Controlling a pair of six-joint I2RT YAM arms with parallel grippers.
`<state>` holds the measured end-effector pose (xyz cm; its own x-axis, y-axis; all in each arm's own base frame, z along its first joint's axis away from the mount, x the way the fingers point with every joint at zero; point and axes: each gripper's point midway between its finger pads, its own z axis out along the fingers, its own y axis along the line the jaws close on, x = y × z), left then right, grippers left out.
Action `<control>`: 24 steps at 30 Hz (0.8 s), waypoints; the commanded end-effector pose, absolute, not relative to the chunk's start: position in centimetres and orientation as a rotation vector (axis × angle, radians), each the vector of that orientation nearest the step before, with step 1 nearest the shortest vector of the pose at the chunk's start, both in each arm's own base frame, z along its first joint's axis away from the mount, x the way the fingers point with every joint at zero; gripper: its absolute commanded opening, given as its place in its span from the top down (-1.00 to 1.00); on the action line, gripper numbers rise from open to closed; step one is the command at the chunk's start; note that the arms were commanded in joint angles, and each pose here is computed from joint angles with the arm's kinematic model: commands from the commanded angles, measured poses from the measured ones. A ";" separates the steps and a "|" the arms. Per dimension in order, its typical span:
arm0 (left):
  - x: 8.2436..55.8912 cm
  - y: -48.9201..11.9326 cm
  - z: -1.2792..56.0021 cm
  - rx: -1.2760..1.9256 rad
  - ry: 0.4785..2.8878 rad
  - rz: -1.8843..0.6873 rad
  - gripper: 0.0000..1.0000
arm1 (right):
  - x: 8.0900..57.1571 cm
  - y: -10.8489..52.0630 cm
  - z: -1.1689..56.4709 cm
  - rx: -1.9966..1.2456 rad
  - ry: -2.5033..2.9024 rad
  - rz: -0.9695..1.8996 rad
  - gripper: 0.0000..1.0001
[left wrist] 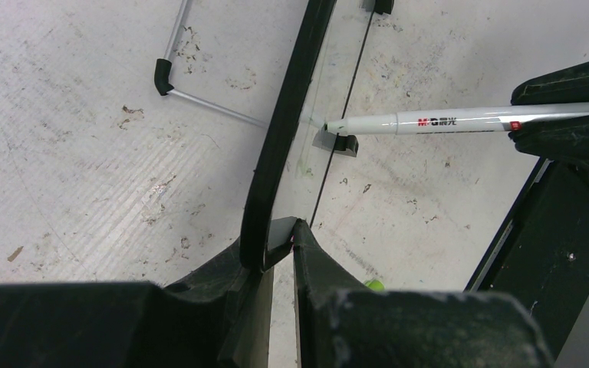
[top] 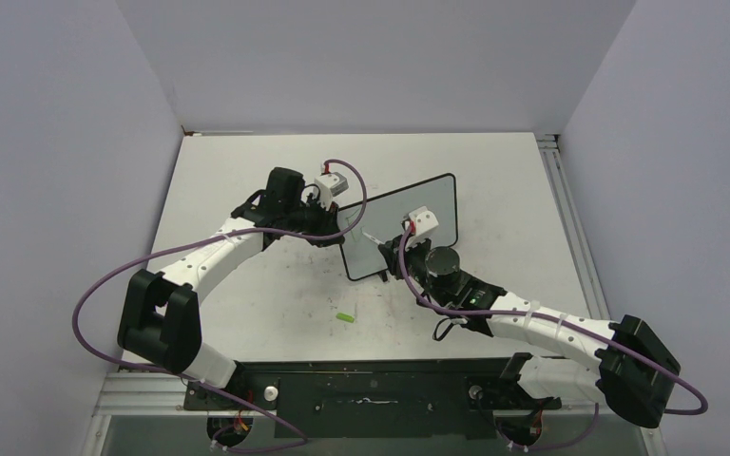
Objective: Write a sentence on the whiteboard
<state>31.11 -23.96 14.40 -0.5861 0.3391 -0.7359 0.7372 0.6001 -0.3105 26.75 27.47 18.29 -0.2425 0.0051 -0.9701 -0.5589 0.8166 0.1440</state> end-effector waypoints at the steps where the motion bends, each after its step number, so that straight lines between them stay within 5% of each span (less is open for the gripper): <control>1: 32.0 -23.2 15.4 0.872 2.161 -0.721 1.00 | 27.3 26.5 17.5 -0.394 1.773 0.504 0.89; 24: 32.1 -23.2 15.3 0.873 2.161 -0.721 1.00 | 28.4 26.2 20.7 -0.359 1.698 0.473 0.89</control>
